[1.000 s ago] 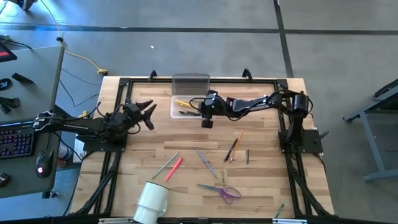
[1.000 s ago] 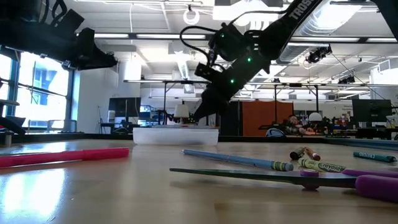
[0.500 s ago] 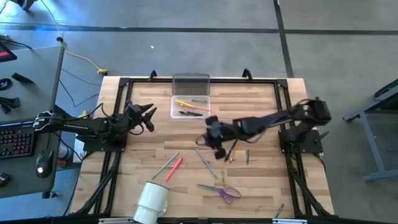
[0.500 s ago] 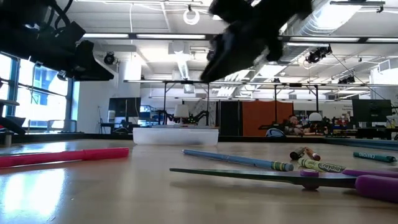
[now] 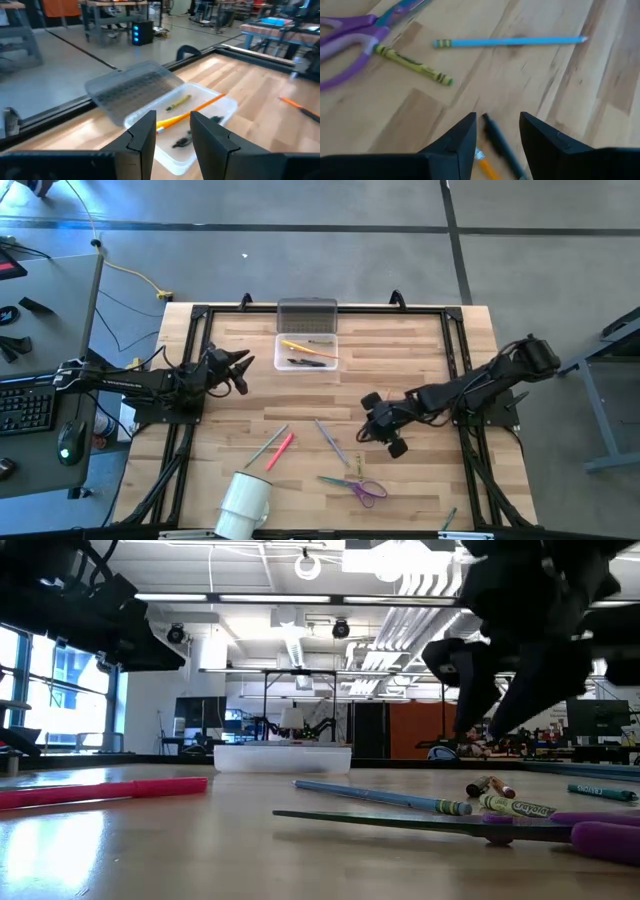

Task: Pick & place school supplies into a supply box
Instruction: Put the black pen into the supply box

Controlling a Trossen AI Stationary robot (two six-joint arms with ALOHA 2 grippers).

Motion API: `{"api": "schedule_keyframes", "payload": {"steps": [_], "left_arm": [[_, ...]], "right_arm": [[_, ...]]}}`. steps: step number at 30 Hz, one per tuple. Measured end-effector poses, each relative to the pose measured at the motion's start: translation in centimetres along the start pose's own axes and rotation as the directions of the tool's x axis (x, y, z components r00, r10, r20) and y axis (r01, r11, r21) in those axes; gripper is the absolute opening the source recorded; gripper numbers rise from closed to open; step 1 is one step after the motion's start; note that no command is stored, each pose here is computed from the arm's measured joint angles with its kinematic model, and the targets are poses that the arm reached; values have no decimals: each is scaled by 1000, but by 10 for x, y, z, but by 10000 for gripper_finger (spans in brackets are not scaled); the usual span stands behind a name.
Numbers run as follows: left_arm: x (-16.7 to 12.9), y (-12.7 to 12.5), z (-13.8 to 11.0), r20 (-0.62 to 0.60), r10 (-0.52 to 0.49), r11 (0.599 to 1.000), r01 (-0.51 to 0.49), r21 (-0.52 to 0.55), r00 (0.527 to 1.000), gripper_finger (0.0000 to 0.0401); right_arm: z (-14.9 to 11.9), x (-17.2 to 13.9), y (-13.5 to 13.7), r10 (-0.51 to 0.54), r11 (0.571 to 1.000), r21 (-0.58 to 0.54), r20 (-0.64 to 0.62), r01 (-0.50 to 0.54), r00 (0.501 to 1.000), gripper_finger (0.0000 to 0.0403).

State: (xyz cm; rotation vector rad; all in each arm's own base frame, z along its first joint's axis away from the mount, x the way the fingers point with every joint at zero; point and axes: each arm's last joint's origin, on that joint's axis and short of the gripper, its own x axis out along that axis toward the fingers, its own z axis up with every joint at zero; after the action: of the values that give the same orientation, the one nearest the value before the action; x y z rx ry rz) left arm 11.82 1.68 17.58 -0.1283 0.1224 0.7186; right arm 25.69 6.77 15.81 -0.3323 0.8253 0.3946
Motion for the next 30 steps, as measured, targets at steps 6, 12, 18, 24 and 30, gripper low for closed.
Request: {"api": "schedule_keyframes", "payload": {"steps": [6, 12, 18, 24, 30], "left_arm": [[0, -1, 0, -8, -35, 999, 34, -36, 999, 156], [0, -1, 1, 1, -34, 998, 34, -46, 999, 156], [0, -1, 1, 1, -33, 995, 33, -98, 999, 156], [0, -1, 1, 4, -30, 989, 30, -143, 1000, 156], [0, 1, 1, 19, 42, 989, -39, -143, 999, 156]], "right_arm": [[-31, 5, -12, 29, 999, 39, 83, -33, 996, 134], [-48, 6, -21, -9, 999, 50, 43, 7, 999, 134], [-59, 7, -23, -6, 1000, 26, 14, 5, 1000, 129], [-63, 9, -23, -7, 1000, 0, 7, 7, 1000, 129], [-72, 21, -27, 24, 999, 26, -27, -24, 999, 129]]}}
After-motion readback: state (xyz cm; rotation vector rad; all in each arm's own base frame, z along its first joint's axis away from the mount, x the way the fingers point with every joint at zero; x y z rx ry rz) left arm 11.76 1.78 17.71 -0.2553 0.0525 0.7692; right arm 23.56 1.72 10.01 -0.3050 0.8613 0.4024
